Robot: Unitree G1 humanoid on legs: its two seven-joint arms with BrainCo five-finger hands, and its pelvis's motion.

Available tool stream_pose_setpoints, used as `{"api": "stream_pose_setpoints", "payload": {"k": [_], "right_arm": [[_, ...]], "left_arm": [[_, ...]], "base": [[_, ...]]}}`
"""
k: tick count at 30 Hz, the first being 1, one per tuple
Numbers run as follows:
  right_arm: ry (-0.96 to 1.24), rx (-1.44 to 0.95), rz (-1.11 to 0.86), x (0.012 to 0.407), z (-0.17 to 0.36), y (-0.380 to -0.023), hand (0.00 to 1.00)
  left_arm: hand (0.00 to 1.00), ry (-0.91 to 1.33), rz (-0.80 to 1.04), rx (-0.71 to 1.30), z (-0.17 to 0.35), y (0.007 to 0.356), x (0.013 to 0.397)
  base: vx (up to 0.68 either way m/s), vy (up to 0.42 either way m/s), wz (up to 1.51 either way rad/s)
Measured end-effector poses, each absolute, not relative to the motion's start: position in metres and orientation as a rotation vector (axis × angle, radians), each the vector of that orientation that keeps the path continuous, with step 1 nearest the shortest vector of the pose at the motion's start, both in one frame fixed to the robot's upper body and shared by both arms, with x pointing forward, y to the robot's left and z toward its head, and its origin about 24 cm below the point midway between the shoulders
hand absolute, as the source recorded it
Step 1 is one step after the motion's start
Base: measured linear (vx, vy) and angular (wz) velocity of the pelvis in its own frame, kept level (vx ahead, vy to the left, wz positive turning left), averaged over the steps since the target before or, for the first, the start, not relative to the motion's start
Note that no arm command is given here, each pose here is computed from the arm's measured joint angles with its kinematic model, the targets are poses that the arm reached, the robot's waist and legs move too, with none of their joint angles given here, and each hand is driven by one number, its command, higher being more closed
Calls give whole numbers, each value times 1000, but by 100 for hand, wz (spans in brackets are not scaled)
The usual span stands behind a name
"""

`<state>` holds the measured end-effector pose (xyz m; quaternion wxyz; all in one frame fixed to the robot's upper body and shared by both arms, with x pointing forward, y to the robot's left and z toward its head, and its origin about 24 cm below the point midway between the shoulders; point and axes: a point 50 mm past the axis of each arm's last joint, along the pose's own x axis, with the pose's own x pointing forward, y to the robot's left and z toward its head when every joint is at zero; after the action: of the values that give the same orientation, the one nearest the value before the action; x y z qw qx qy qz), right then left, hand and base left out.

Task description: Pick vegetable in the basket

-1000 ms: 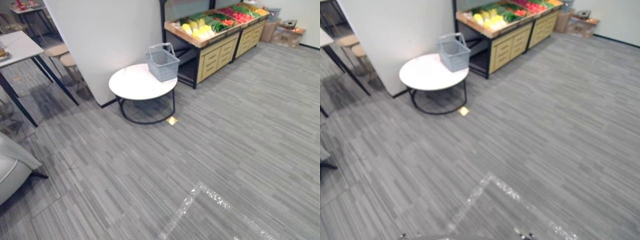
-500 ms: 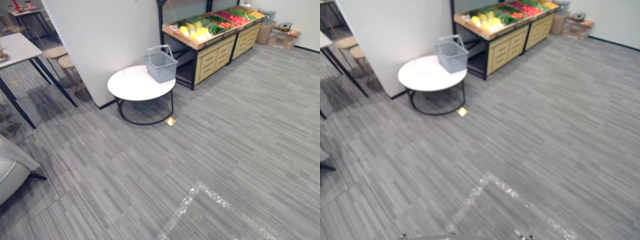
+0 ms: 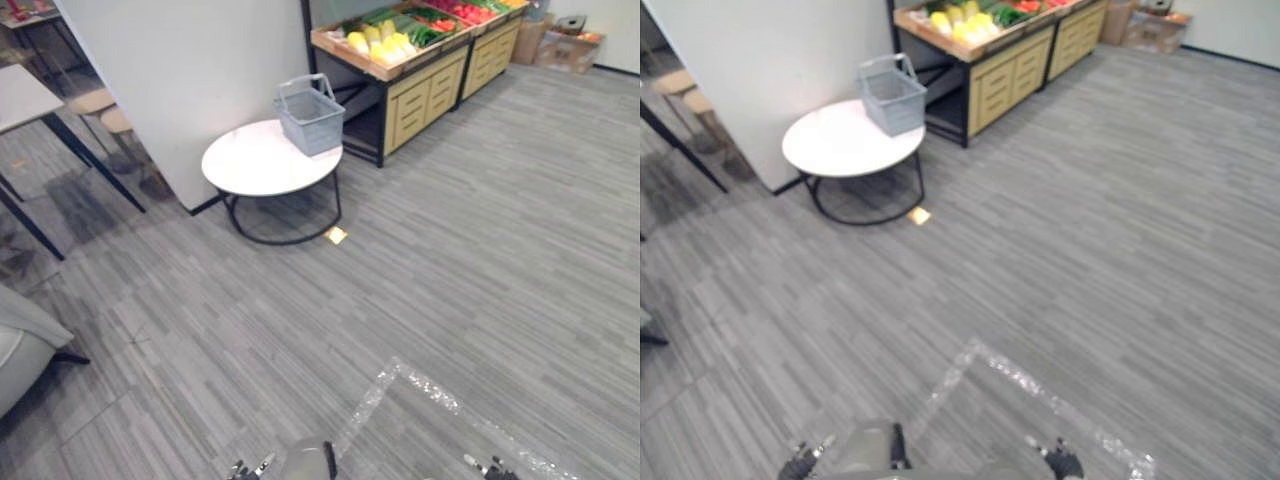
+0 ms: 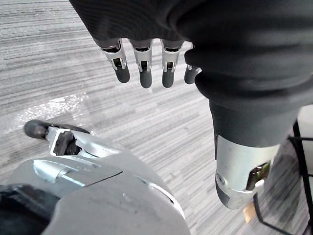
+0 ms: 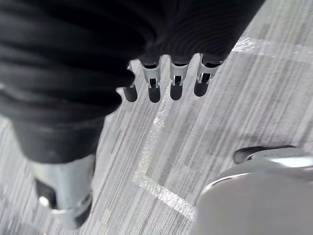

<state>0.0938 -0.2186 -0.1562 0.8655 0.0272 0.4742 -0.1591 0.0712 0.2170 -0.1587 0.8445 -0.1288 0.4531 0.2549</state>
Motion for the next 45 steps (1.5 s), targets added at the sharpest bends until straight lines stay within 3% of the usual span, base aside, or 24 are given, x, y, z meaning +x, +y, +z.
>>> {"api": "stream_pose_setpoints", "payload": {"k": [7,11,22,26,30,36,45], "right_arm": [[901,19,-242,122,-148,-203,0],[973,72,-248,109,-158,-190,0],[1057,116,-394,68,-163,-217,0],[1106,145,-430,46,-167,-212,0],[1081,139,-433,52,-165,-214,0],[1038,91,-412,66,-160,-223,0],[1052,-17,-328,69,-158,-228,0]], "left_arm": [[0,951,547,-284,-160,211,68],[0,980,560,-231,-160,226,57],[0,1009,426,-119,-159,221,76],[0,974,436,-164,-158,210,93],[0,918,422,-236,-155,187,116],[0,923,419,-316,-157,164,118],[0,852,482,-345,-151,176,122]], "base": [[347,227,-25],[580,331,-32],[430,205,5],[327,-93,39],[450,-224,43],[637,-309,26],[452,-149,0]]}}
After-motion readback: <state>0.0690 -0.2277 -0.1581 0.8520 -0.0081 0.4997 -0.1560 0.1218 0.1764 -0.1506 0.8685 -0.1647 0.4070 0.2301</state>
